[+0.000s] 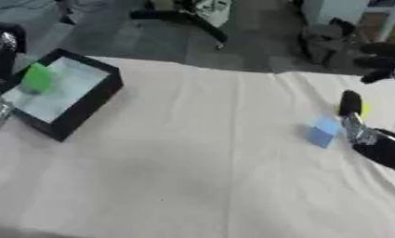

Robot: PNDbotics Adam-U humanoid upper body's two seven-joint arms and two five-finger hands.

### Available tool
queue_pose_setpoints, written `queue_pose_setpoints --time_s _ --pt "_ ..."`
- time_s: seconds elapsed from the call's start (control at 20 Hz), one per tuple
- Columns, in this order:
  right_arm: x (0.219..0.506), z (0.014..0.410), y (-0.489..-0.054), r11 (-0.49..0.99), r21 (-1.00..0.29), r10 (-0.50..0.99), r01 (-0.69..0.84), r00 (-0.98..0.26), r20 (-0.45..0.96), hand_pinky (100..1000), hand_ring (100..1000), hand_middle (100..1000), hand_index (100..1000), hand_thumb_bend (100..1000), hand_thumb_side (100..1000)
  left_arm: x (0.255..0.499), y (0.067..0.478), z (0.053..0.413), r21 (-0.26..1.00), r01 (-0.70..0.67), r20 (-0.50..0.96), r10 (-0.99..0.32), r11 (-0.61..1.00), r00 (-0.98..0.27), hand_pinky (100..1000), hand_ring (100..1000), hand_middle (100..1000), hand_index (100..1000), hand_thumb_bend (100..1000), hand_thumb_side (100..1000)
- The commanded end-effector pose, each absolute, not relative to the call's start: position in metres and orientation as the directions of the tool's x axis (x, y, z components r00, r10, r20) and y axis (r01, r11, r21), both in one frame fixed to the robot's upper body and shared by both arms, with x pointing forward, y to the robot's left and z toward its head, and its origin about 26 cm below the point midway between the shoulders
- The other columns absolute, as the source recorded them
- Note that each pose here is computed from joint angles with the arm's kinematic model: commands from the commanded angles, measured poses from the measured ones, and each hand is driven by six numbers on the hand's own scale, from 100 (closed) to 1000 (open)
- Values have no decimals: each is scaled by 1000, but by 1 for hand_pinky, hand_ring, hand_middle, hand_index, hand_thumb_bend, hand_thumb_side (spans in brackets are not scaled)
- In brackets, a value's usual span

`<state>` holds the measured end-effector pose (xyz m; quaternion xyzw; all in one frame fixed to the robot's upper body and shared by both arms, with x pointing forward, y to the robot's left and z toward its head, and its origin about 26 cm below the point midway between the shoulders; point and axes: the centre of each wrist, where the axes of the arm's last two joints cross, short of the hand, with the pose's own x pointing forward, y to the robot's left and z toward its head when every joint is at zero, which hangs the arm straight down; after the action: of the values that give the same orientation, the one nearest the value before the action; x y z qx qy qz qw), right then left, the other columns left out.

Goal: Pick up the objects with one hand, pass them to the other hand, and then place them into the box on the other side of the table.

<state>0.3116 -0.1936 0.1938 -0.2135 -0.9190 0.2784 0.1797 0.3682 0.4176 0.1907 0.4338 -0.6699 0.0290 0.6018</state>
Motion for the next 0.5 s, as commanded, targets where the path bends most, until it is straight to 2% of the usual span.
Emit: queue_pose_setpoints --time_s 0.05,0.1,0.15,0.2,0.25,0.35,0.4,0.45,0.5 --pt "317 201 -209 723 -607 538 329 -820 196 589 729 810 809 100 470 352 382 235 424 -557 787 -595 714 -163 693 1000 1000 708 100 839" --pt "319 201 -214 713 -615 553 336 -809 200 589 729 810 809 100 470 343 368 241 421 -514 768 -596 747 -237 693 1000 1000 708 100 839" --pt "323 201 -221 699 -629 574 341 -792 209 598 752 843 855 100 470 333 352 247 429 -456 741 -593 780 -317 696 1000 1000 719 110 771" --pt "327 201 -229 682 -645 598 344 -771 221 600 759 851 867 100 470 322 336 252 449 -385 708 -584 807 -398 697 1000 998 720 119 755" --pt "332 201 -238 665 -663 620 344 -750 233 611 780 870 905 100 470 310 322 256 477 -315 673 -572 820 -469 701 1000 988 726 151 697" --pt "343 201 -259 619 -714 666 328 -701 256 652 843 927 980 100 429 298 307 258 584 -179 578 -560 792 -594 723 1000 967 774 247 543" --pt "348 203 -270 594 -741 687 314 -677 264 657 849 931 986 100 425 296 305 257 656 -127 514 -563 744 -647 727 1000 966 783 270 522" --pt "353 205 -281 563 -770 707 299 -657 262 692 891 966 1000 100 344 295 305 259 736 -100 433 -579 670 -691 756 1000 933 873 502 381" --pt "359 209 -292 523 -803 731 284 -634 252 704 899 971 1000 100 315 294 305 261 823 -102 321 -606 558 -728 763 1000 917 902 581 350"
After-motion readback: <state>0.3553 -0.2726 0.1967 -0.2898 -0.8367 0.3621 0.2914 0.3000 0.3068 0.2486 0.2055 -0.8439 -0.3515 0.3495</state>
